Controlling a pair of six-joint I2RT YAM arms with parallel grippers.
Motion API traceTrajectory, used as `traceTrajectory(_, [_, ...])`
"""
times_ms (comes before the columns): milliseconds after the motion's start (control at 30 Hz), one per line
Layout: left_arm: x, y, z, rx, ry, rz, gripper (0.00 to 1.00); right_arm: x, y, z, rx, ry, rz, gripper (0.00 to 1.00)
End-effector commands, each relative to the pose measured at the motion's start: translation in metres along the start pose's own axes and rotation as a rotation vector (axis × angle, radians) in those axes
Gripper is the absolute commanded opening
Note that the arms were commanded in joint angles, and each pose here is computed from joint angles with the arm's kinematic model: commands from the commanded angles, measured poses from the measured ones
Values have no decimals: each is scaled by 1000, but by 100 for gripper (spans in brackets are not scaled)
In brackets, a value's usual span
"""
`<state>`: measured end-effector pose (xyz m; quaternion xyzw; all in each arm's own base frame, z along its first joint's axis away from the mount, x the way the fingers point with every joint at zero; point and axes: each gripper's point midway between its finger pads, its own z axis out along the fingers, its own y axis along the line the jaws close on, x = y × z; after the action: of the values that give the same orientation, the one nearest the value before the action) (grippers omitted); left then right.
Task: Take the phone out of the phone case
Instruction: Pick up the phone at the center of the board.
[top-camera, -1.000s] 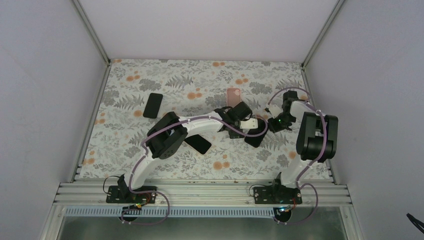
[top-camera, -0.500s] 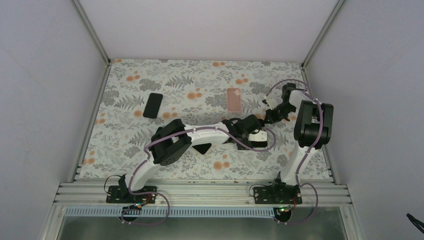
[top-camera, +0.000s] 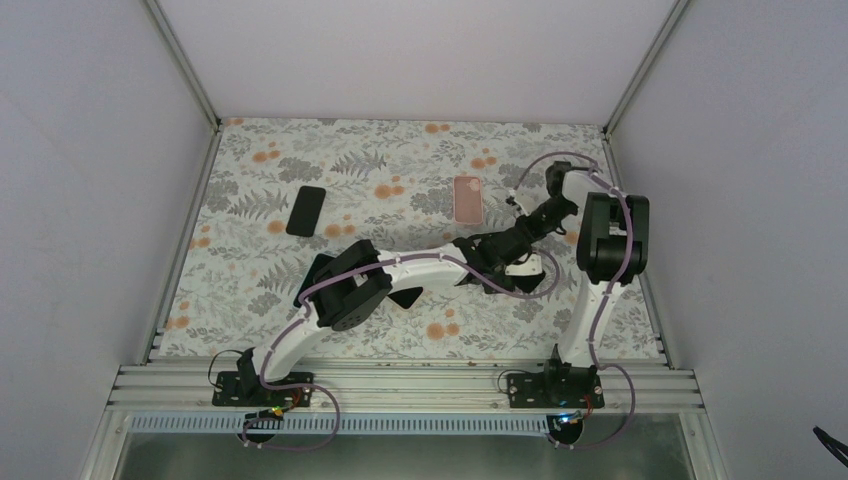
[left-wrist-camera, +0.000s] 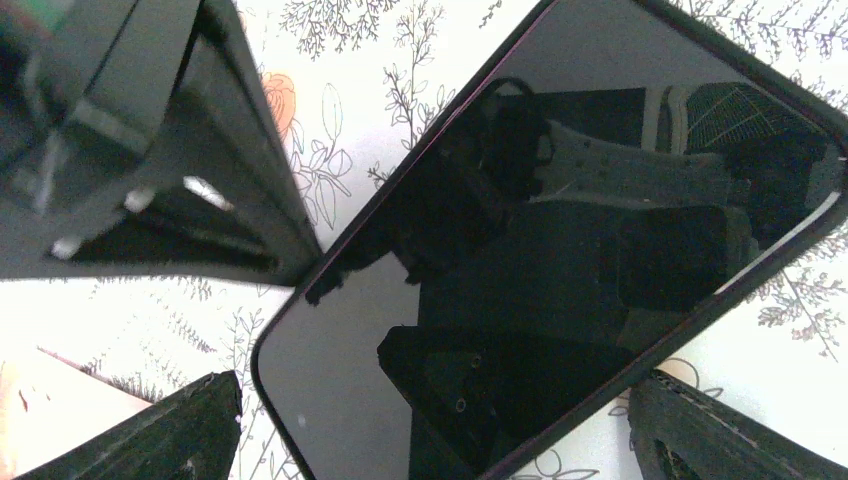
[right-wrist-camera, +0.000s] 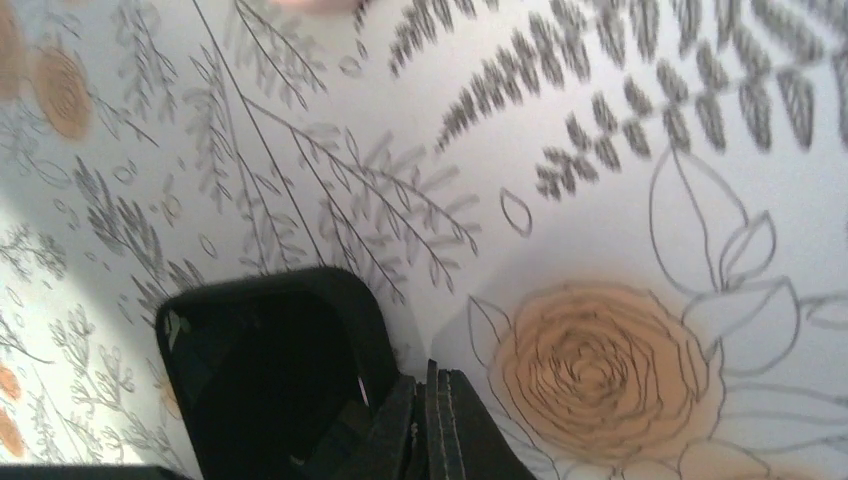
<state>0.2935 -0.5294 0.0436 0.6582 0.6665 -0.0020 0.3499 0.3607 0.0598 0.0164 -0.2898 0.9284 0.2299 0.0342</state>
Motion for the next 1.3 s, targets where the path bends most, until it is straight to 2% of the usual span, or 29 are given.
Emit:
traceTrajectory(0, [8, -17, 2, 53, 30, 17, 95, -27, -7, -18, 41, -64, 32, 4])
traceTrajectory(100, [17, -26, -16, 102, 26, 65, 97, -35, -21, -50, 103, -150, 24, 4])
traceTrajectory(133, [22, -27, -23, 105, 23, 88, 98, -35, -22, -60, 106, -181, 8, 12])
traceTrajectory(200, [30, -29, -43, 113, 1, 120, 100, -31, -21, -79, 100, -221, -15, 44])
traceTrajectory(267, [35, -31, -66, 129, -25, 166, 100, -21, -11, -86, 79, -207, -56, 62])
traceTrajectory(333, [44, -31, -84, 150, -28, 200, 100, -8, -3, -88, 113, -190, -95, 90])
traceTrajectory(367, [51, -31, -90, 168, -17, 212, 100, -2, 0, -89, 153, -183, -124, 99])
traceTrajectory(467, [73, -20, -102, 200, 28, 181, 100, 19, 15, -86, 287, -151, -223, 100])
traceTrajectory(600, [92, 2, -119, 239, 48, 88, 100, 48, 46, -69, 314, -118, -324, 100])
traceTrajectory(800, [111, 48, -133, 287, 41, -97, 100, 62, 61, -64, 389, -146, -453, 100])
traceTrajectory(967, [126, 72, -133, 273, 58, -178, 100, 68, 54, -53, 392, -117, -460, 100])
traceTrajectory(1267, [141, 69, -125, 273, 98, -197, 100, 67, 44, -27, 320, -79, -452, 100])
